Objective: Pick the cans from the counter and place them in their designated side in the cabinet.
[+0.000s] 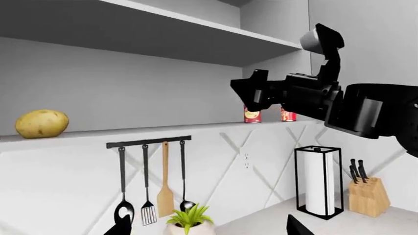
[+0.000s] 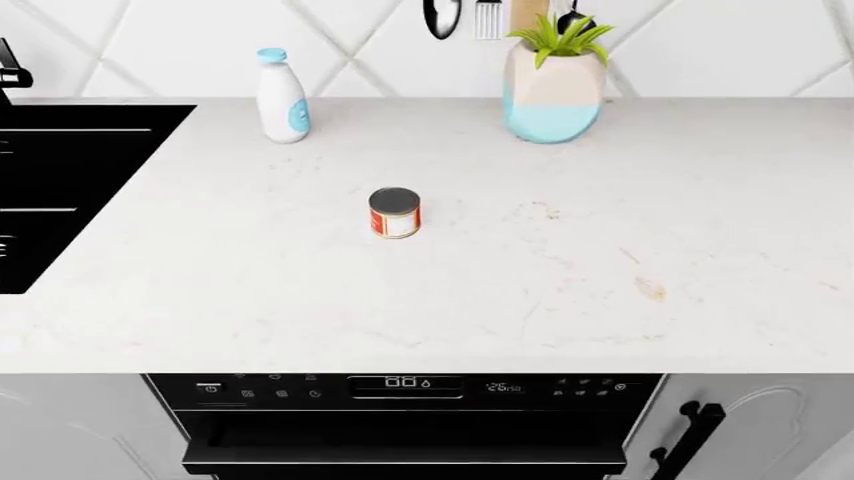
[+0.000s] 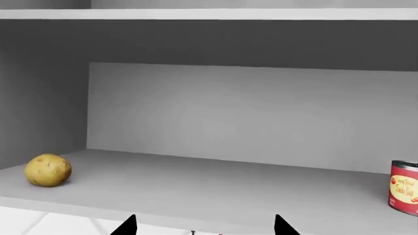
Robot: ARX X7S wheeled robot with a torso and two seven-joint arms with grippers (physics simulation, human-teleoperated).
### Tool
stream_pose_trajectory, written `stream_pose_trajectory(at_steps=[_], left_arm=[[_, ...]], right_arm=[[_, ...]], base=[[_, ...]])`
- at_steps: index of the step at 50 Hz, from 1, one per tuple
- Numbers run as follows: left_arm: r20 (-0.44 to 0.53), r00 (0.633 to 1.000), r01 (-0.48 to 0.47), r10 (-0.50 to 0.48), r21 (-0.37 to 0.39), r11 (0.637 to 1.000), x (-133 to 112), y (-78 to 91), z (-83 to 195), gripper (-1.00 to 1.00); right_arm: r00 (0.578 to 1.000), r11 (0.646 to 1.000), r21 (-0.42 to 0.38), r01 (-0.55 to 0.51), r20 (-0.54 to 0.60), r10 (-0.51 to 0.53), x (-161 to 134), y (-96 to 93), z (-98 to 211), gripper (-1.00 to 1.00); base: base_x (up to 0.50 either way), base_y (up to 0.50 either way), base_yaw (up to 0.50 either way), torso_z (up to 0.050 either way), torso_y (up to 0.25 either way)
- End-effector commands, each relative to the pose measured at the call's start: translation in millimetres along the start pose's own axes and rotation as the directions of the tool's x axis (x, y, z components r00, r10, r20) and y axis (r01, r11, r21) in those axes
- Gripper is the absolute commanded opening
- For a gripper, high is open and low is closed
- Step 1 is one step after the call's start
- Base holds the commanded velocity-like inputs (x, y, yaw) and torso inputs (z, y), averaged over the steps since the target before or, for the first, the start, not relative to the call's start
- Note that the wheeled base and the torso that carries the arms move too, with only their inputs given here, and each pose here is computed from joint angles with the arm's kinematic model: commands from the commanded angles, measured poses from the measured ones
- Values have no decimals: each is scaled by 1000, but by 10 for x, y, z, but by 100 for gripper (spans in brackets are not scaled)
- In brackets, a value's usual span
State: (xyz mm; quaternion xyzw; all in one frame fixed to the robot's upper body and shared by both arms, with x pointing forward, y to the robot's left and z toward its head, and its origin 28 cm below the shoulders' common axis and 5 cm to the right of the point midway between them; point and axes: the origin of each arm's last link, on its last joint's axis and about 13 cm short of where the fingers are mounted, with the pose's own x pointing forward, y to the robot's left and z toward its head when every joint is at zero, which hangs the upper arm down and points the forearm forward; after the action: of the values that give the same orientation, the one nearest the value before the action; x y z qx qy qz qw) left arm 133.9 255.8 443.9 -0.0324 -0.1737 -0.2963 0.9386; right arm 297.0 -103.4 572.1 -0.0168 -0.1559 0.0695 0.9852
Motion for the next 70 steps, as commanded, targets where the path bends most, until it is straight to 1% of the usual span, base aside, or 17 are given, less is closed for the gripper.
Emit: stream_pose_trajectory(at_steps=[1,21,30,48,53,62,63,64,67,70], left_arm=[[4,1000,-7,7,-4,1000,-10,15,-19,100],[21,999,-26,26,-33,999,-14,63,-117,100],[46,999,-23,26,-55,998,20,81,-171,100],[49,999,-21,24,-58,998,29,82,-177,100],[44,998,-30,33,-58,998,24,108,-181,100],[37,999,-16,19,-64,998,96,138,-215,100],[36,999,-15,18,-65,998,101,141,-220,100],[35,999,-14,17,-67,998,105,144,-225,100],[34,999,-15,17,-70,997,107,153,-234,100],[34,999,-15,18,-73,997,103,156,-246,100]], right_arm=[[1000,1000,0,0,1,0,-1,0,3,100],[1000,1000,0,0,1,0,-1,0,3,100],[1000,1000,0,0,1,0,-1,0,3,100],[1000,1000,0,0,1,0,-1,0,3,100],[1000,1000,0,0,1,0,-1,0,3,100],[1000,1000,0,0,1,0,-1,0,3,100],[999,998,58,-11,39,9,-247,-394,142,100],[986,999,25,-45,161,41,-380,-379,323,100],[967,985,0,-171,194,168,-406,-397,356,100],[925,956,-48,-289,244,291,-437,-430,406,100]], base=[[0,0,0,0,0],[0,0,0,0,0],[0,0,0,0,0],[0,0,0,0,0],[0,0,0,0,0],[0,0,0,0,0],[0,0,0,0,0],[0,0,0,0,0],[0,0,0,0,0],[0,0,0,0,0]])
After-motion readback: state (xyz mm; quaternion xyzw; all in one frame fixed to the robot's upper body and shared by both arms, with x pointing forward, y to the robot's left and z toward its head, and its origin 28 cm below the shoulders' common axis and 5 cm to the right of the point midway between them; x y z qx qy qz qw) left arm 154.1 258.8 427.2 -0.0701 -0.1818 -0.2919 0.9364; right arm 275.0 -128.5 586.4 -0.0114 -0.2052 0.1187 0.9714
